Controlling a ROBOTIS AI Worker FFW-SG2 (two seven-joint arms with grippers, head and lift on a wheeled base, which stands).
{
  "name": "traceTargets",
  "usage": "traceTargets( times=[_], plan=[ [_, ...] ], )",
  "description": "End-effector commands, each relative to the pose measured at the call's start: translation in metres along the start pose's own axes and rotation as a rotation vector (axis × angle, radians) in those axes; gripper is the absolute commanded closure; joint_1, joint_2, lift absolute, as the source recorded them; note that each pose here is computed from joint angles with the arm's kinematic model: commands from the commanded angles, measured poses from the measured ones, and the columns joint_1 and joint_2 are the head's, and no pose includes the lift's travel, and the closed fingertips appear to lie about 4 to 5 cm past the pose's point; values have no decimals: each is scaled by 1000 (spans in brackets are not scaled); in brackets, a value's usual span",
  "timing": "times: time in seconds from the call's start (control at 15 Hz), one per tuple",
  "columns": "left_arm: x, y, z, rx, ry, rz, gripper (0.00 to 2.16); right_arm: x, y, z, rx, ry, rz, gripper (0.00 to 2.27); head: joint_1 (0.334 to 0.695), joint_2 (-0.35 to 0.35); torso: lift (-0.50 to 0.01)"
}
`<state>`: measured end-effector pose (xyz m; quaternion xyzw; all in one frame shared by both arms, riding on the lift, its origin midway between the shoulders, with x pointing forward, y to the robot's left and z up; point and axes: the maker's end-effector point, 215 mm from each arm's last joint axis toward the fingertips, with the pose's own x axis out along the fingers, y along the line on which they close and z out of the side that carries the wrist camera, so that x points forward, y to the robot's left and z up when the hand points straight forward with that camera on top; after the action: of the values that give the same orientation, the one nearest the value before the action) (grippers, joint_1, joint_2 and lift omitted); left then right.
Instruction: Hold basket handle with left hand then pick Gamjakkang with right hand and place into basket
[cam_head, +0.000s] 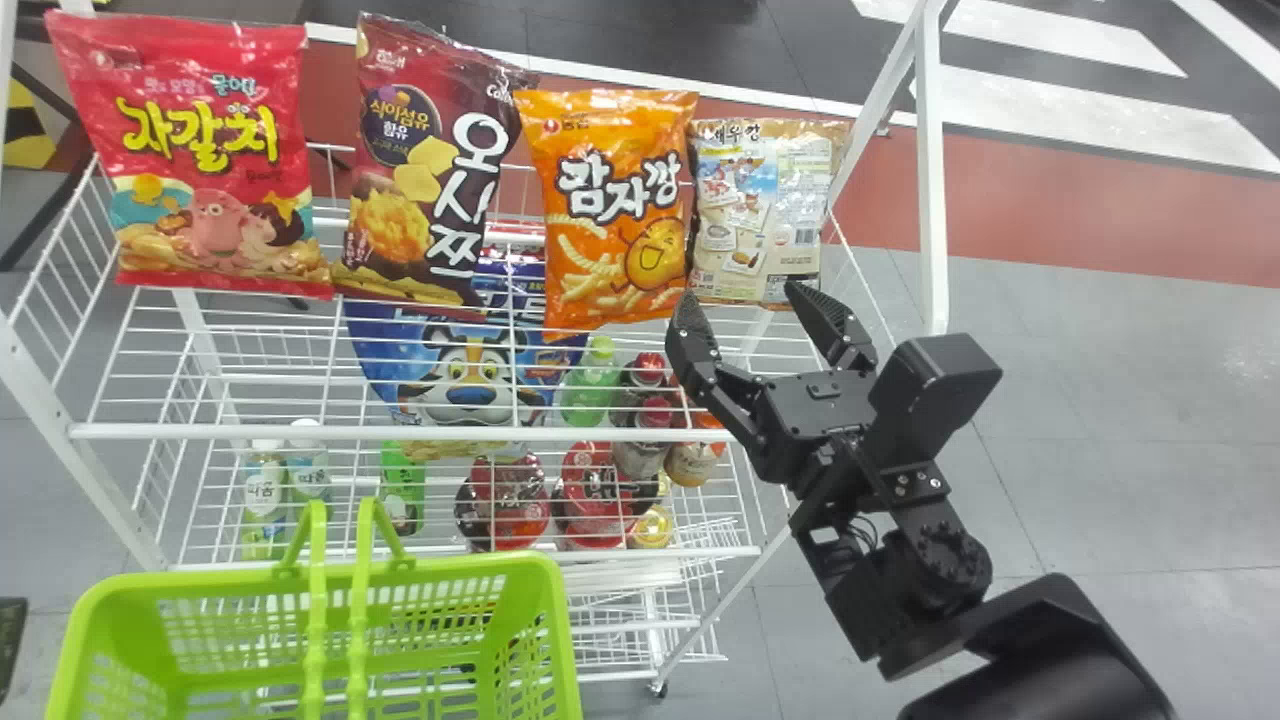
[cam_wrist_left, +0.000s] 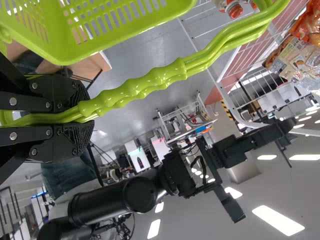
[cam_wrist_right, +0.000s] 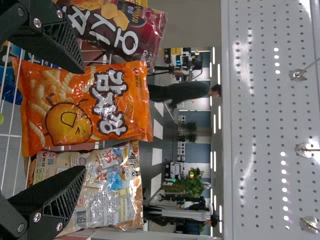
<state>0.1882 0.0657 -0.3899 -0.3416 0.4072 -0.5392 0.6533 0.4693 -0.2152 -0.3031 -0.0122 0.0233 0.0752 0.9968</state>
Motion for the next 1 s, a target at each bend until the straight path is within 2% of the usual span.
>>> traceTargets(
  times=[0.0,0.53,0.93],
  plan=[
    [1,-1,-1,-12,-3,-13,2145,9,-1,-7,-11,24,-1,140,695,-263,-20],
    [1,0,-7,-61,-7,-24,2148,38,-2,-14,-29,50,3,140,695,-252,-20],
    [0,3,-12,-72,-4,-16,2148,91,24,-30,-24,77,34,140,695,-209,-20]
  ],
)
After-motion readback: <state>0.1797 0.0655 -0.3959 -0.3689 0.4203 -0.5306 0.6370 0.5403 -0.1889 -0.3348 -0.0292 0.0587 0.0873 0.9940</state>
